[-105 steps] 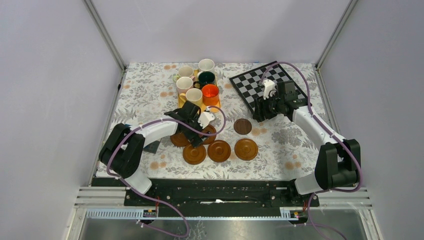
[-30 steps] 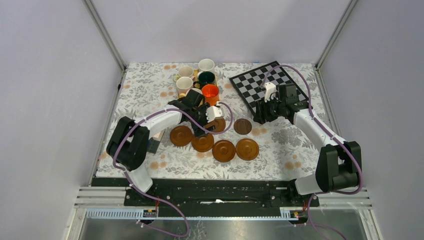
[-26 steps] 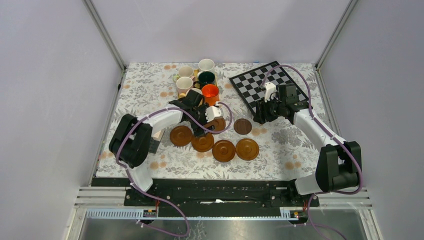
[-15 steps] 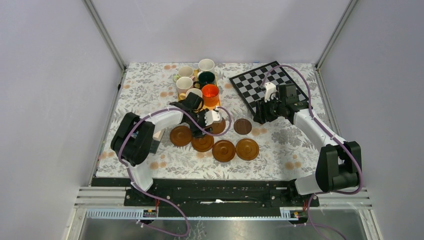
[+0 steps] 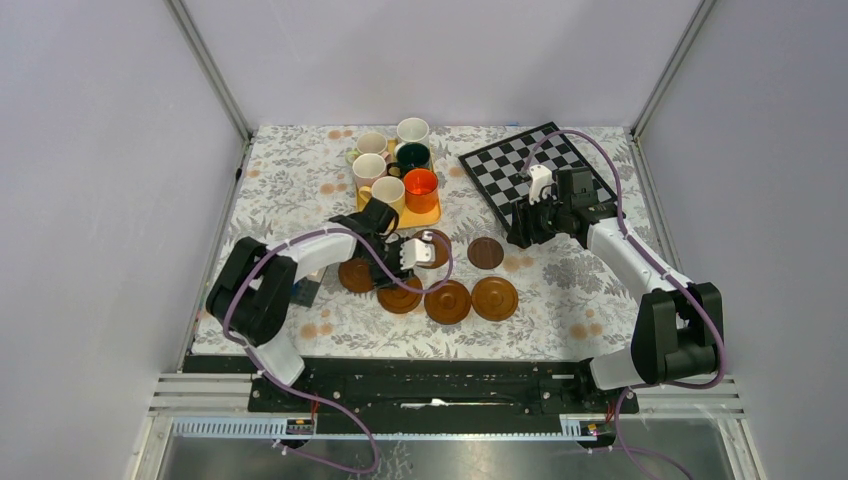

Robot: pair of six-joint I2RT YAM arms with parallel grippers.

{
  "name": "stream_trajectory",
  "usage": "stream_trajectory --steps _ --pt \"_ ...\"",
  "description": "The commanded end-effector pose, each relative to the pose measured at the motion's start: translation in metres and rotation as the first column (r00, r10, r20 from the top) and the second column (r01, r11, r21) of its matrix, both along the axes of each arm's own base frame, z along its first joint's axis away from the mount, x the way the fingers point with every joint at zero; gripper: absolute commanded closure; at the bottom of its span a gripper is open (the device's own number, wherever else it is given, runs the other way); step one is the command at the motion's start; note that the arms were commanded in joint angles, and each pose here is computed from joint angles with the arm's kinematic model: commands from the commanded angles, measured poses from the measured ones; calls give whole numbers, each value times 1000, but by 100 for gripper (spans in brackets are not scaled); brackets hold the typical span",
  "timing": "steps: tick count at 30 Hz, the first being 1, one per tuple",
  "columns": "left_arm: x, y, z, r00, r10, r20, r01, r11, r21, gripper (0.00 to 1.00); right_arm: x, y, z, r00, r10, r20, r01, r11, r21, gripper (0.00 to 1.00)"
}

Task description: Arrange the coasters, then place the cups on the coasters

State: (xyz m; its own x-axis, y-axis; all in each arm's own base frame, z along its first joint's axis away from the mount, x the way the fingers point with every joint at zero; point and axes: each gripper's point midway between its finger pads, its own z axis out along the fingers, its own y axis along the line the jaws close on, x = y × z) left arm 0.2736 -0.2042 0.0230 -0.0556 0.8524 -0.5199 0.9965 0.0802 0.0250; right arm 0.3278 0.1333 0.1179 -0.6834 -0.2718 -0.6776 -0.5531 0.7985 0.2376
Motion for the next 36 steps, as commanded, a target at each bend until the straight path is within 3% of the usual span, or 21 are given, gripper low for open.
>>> stream_trajectory --steps 1,12,19,23,28,36 --pt "-25 11 -2 997 -65 -36 66 997 25 51 4 1 10 999 5 44 -6 1000 12 41" --pt "-47 28 -7 994 -91 -56 95 992 86 53 4 1 9 999 6 41 -6 1000 12 41" --pt "-39 30 -3 997 -74 -31 77 992 102 51 4 1 10 999 7 41 -8 1000 15 41" --pt "-26 18 23 999 -37 -10 38 998 41 41 4 1 11 999 6 46 -7 1000 16 41" --pt "9 -1 68 999 45 29 -42 994 -101 40 4 3 13 999 6 45 -7 1000 27 41" --pt "58 -21 56 991 116 73 -106 986 -132 39 6 2 18 998 1 57 -2 1000 24 41"
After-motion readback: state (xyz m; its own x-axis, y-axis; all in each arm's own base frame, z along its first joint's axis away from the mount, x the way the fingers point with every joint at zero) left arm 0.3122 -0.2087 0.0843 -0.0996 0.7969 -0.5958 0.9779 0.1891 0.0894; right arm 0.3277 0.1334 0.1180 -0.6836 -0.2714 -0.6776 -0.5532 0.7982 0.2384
